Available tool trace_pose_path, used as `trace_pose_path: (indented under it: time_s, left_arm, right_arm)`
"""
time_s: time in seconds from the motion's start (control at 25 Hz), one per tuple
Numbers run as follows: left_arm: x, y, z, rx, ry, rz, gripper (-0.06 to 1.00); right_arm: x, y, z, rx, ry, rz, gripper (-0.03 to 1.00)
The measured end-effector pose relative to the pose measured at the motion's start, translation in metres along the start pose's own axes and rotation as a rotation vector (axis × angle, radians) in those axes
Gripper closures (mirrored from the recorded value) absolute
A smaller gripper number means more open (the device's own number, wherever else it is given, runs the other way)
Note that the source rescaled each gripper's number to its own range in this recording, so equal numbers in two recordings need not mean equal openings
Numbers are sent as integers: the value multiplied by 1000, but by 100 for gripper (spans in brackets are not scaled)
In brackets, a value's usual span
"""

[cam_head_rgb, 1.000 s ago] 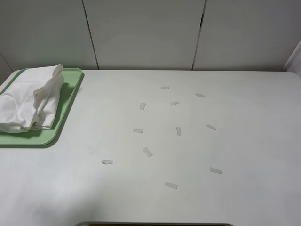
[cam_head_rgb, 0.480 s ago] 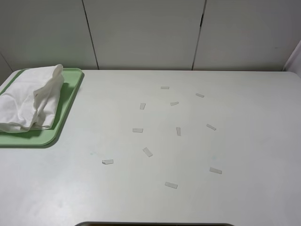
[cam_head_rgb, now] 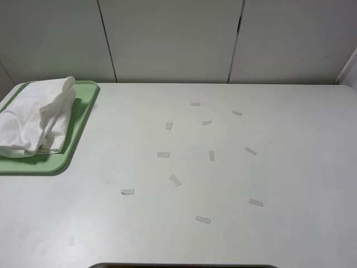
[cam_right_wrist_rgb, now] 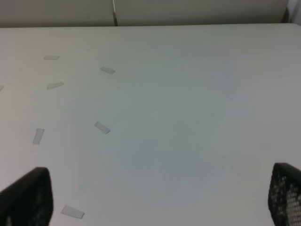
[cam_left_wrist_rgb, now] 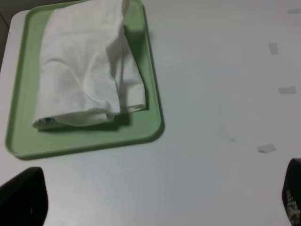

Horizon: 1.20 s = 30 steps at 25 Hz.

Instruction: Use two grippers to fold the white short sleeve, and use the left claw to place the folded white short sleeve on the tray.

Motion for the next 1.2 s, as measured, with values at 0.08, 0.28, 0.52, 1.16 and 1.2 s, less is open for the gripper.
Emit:
trace_pose_path:
  time_s: [0.08,0.28,0.52,1.16,1.2]
  left_arm:
    - [-5,1,-4,-6,6,-7,-5]
    - [-27,11,-14,-22,-18,-7,-5]
    - [-51,26,-27,-56,-42,-8,-5]
    - [-65,49,-15,-17,-23,-1,-5]
    - [-65,49,-15,-17,-23,-1,-5]
  right_arm:
    - [0,0,0,0,0,0,-3]
    - [0,0,0,0,0,0,-3]
    - [0,0,0,0,0,0,-3]
    - [0,0,1,4,3,2,-3]
    - [0,0,1,4,3,2,-3]
Point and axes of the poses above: a point on each arm's last joint axis where the gripper is mounted, y pointing out along that axis toward the gripper, z along the wrist's bending axis when the last joint is at zero, x = y × z, the point moved 10 cm from there along y, pointing out along that axis toward the gripper, and after that the axes turned 15 degrees about y, right-handed, at the moved point
